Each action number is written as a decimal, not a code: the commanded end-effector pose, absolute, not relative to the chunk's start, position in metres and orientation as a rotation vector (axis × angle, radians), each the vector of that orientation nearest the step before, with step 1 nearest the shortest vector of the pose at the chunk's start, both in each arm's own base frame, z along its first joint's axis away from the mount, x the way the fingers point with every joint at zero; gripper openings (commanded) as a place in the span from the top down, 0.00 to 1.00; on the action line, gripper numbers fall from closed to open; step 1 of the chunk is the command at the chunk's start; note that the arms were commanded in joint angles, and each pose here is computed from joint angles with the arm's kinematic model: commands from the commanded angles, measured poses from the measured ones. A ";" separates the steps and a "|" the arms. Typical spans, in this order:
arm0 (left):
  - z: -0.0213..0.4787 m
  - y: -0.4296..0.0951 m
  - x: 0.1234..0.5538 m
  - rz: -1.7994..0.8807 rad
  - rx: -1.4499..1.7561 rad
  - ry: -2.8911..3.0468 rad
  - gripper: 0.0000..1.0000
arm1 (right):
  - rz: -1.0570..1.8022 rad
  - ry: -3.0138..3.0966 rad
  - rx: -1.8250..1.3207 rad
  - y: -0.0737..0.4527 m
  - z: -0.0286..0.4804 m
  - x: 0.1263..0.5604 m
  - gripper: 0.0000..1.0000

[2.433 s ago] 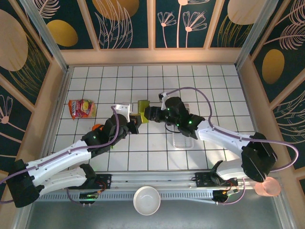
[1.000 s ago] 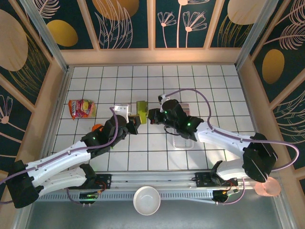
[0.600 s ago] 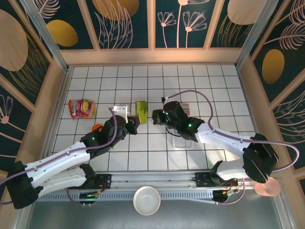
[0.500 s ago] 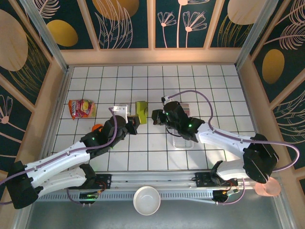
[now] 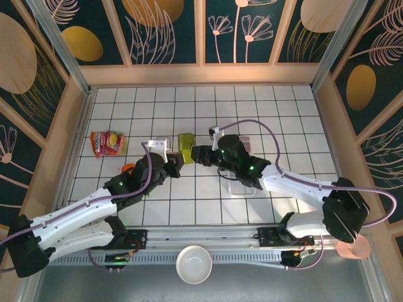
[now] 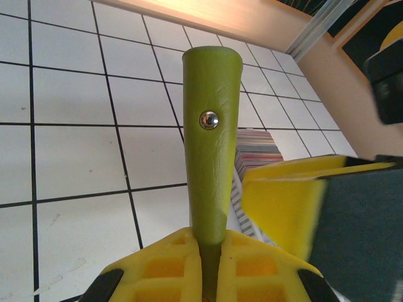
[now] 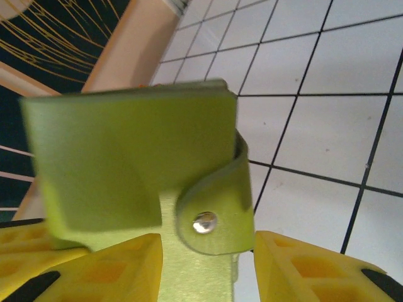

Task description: Put the credit cards into the card holder

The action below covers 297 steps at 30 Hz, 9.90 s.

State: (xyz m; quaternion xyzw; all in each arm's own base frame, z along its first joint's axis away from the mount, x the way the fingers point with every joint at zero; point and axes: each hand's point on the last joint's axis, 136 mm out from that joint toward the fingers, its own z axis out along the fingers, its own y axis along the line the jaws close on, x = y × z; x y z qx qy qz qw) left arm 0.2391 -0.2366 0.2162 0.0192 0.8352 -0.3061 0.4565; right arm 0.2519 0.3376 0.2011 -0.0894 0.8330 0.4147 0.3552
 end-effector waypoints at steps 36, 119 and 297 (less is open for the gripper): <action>0.221 -0.247 0.236 -0.836 0.060 2.039 1.00 | 0.957 2.229 -0.210 0.350 0.190 0.263 0.69; 0.086 -0.231 0.248 -0.553 -0.143 2.421 0.10 | 0.983 2.410 -0.100 0.318 0.125 0.209 1.00; 0.021 -0.189 0.231 -0.542 -0.212 2.514 0.61 | 0.851 2.505 -0.241 0.372 0.100 0.261 1.00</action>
